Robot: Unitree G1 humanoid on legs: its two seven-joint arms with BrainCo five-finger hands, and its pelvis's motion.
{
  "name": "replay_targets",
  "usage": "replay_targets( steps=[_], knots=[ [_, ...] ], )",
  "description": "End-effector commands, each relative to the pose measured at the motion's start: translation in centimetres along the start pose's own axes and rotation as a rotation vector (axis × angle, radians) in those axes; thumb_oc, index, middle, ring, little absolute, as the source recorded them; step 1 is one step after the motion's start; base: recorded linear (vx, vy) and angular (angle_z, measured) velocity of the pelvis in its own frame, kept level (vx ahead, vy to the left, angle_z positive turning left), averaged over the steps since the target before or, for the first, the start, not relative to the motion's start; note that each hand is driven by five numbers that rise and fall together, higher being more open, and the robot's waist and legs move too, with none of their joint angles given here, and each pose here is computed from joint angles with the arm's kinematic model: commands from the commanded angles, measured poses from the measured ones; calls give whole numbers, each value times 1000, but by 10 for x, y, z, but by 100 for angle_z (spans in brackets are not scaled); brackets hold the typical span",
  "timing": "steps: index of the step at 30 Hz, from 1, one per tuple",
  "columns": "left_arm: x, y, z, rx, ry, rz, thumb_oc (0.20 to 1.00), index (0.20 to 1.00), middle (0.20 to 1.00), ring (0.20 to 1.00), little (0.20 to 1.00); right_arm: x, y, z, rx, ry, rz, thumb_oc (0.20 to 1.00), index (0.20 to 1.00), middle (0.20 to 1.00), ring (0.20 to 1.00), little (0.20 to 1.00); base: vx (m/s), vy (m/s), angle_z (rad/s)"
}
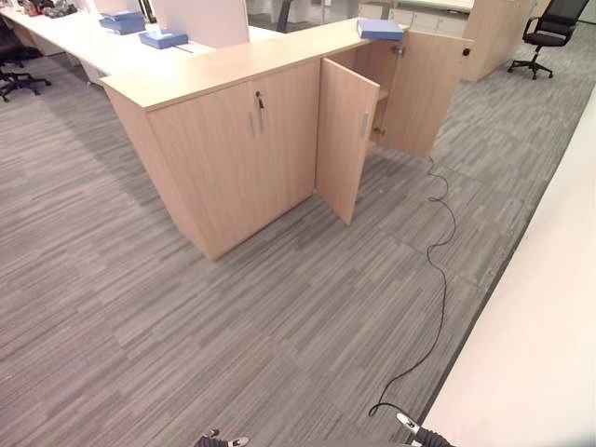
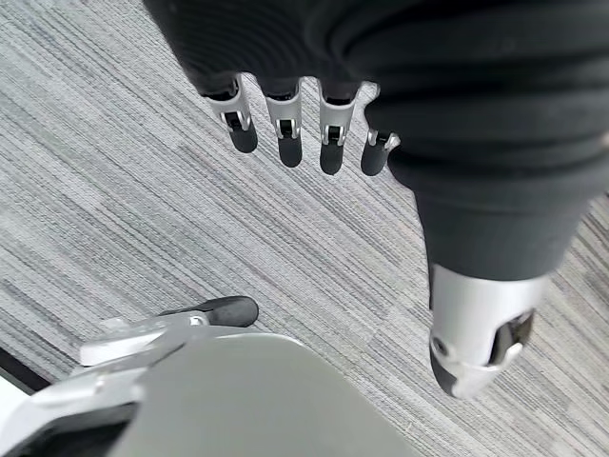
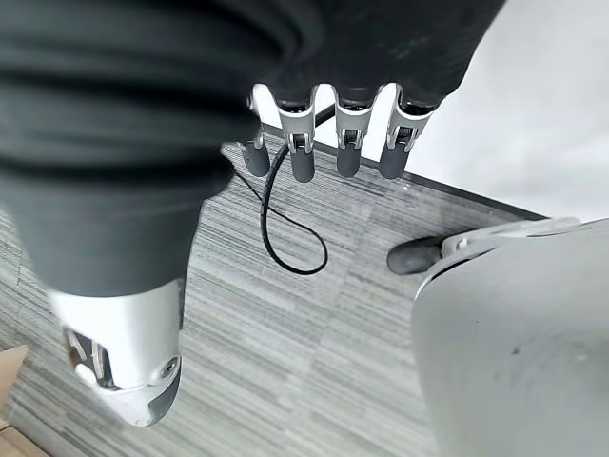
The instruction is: Put the empty folder in the office cabinet
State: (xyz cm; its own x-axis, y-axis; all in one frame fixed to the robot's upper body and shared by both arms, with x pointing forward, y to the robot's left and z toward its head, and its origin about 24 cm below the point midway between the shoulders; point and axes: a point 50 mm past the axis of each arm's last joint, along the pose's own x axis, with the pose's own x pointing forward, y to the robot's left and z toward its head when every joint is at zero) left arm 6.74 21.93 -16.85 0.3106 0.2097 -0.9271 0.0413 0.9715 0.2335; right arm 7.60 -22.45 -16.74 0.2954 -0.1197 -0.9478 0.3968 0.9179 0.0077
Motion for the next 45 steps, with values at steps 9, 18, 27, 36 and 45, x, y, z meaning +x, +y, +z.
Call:
replay_targets(
  steps=[9,18,27,36,45],
  knots=[
    [2,5,7,46,-10,52,1000,1000,1000,1000,1000,2,9,8,54,-28,1,1000,1000,1000,1000,1000,17,-31,1],
    [4,15,26,-15,-68,102,1000,1000,1000,1000,1000,3,9,20,91,-66,-8,1000,1000,1000,1000,1000,13,-149,-1],
    [4,14,44,-96,-138,112,1000,1000,1000,1000,1000,2,2,31,74,-92,-41,1000,1000,1000,1000,1000,29,-69,-31],
    [3,12,27,-91,-86,107,1000,1000,1000,1000,1000,2,-1,20,40,-68,-46,1000,1000,1000,1000,1000,177,110,-89],
    [3,26,31,-130,-99,155,1000,1000,1000,1000,1000,3,13,45,-38,-112,10,1000,1000,1000,1000,1000,80,241,-85]
  ],
)
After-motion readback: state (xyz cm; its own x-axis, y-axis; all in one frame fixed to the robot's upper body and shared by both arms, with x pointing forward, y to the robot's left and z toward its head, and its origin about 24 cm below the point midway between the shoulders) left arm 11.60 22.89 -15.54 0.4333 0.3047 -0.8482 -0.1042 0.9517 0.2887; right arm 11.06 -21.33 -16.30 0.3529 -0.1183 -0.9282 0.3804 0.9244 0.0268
